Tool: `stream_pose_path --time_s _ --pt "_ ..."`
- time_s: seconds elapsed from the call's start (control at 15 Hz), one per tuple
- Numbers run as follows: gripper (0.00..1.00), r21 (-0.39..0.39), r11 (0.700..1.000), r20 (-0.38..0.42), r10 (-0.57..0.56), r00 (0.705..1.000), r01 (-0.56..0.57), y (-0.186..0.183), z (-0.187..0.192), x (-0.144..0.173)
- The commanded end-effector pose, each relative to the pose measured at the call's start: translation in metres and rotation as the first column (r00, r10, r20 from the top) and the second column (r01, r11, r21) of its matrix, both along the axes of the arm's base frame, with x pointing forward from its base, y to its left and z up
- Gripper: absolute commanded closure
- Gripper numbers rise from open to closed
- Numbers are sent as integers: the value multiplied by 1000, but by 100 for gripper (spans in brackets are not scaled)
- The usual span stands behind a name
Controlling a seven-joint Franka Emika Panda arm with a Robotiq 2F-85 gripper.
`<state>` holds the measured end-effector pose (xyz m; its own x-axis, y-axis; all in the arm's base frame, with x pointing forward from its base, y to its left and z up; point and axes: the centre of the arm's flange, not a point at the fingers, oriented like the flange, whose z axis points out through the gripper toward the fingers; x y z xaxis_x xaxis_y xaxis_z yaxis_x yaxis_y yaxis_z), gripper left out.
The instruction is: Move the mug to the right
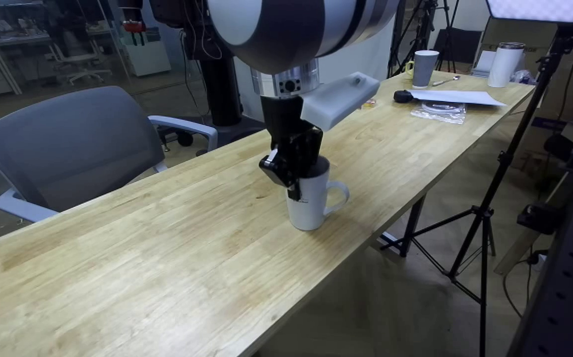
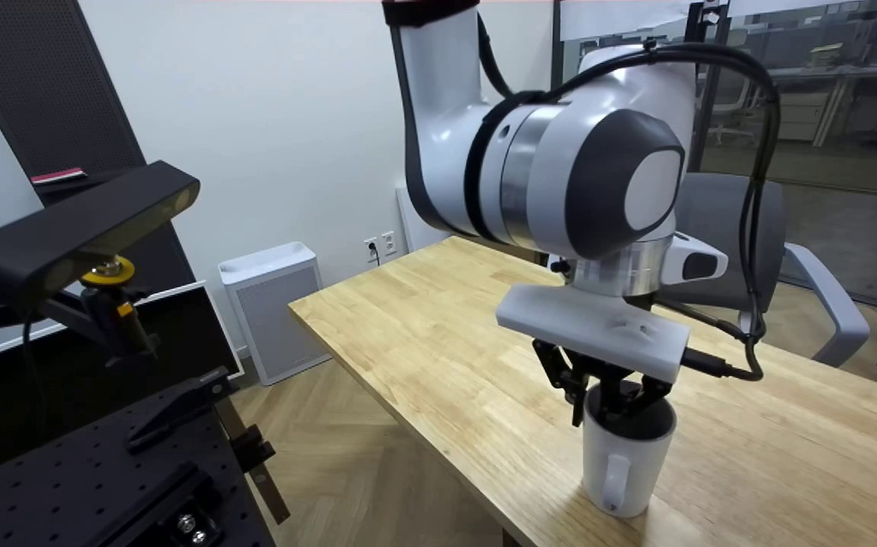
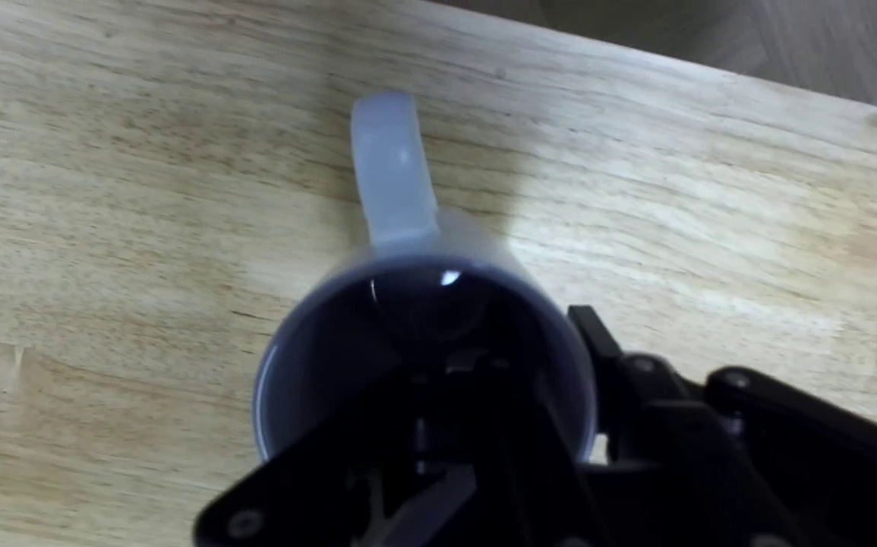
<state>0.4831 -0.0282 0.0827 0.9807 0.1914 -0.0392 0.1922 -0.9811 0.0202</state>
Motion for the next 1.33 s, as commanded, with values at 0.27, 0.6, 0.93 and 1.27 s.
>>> stream_pose_path --time_s 0.27,0.6,0.93,1.27 --pt "18 -12 1000 -24 -12 1000 12 -3 11 4" --pt "0 -15 1000 -72 -8 997 7 3 41 26" --pt "0 9 1000 -60 4 998 -4 24 118 56" --pt "0 4 1000 -56 21 998 -20 31 139 58"
